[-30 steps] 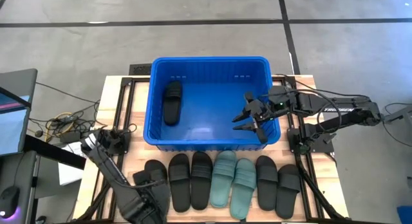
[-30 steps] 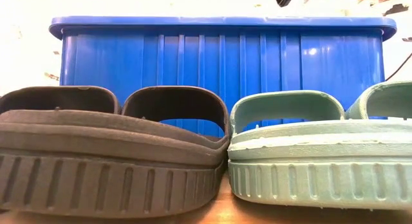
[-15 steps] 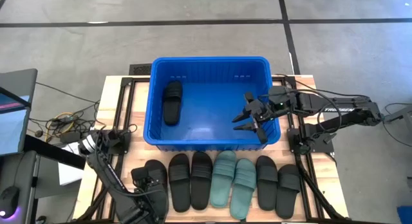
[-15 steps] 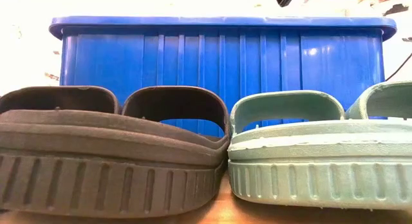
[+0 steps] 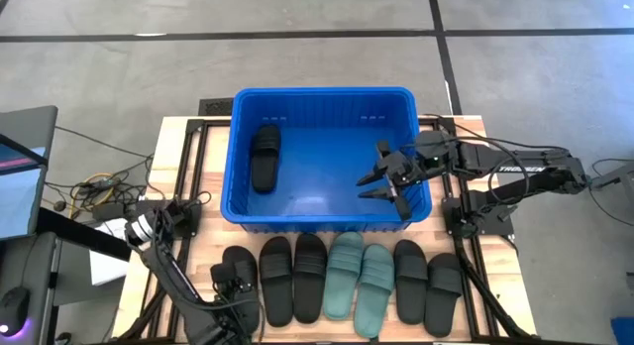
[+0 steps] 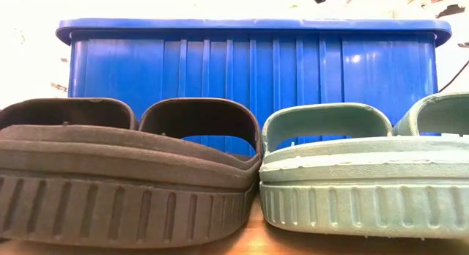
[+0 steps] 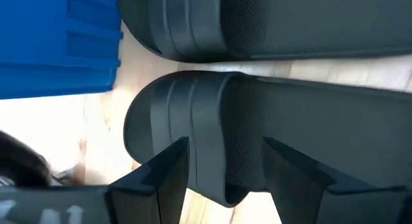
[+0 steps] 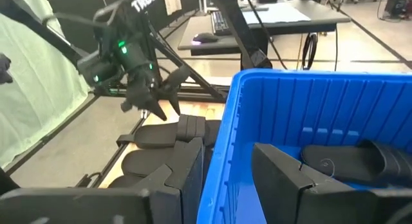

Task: Pick and place slides into bin
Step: Put the black slide into the blue bin

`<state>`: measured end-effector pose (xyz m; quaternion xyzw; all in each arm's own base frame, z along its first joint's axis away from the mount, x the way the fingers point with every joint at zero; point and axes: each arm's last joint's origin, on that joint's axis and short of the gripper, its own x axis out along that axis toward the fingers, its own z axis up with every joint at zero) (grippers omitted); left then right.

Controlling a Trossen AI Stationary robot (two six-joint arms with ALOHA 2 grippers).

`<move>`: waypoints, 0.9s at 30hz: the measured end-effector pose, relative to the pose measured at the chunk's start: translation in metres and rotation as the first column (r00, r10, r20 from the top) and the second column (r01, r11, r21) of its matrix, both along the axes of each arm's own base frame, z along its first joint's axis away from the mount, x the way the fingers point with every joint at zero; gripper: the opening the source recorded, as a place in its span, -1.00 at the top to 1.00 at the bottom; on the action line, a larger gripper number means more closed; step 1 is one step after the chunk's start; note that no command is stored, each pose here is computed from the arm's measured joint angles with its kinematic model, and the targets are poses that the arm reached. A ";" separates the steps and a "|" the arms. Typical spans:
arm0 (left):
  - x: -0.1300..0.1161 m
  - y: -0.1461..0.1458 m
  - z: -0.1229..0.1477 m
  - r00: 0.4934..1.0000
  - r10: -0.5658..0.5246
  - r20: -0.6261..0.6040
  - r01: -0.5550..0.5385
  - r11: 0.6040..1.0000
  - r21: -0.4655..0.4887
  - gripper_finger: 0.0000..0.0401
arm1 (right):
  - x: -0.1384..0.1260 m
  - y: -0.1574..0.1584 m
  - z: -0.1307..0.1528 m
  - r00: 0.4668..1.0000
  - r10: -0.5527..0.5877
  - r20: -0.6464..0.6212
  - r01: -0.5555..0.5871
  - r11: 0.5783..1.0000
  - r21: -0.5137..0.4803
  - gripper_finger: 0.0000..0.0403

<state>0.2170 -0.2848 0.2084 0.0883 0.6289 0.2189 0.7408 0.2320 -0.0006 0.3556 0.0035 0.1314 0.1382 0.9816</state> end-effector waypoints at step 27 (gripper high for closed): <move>0.001 0.009 -0.027 0.994 0.106 -0.013 -0.106 0.993 0.052 0.10 | 0.001 0.000 0.003 1.000 -0.004 0.027 0.004 1.000 0.024 -0.27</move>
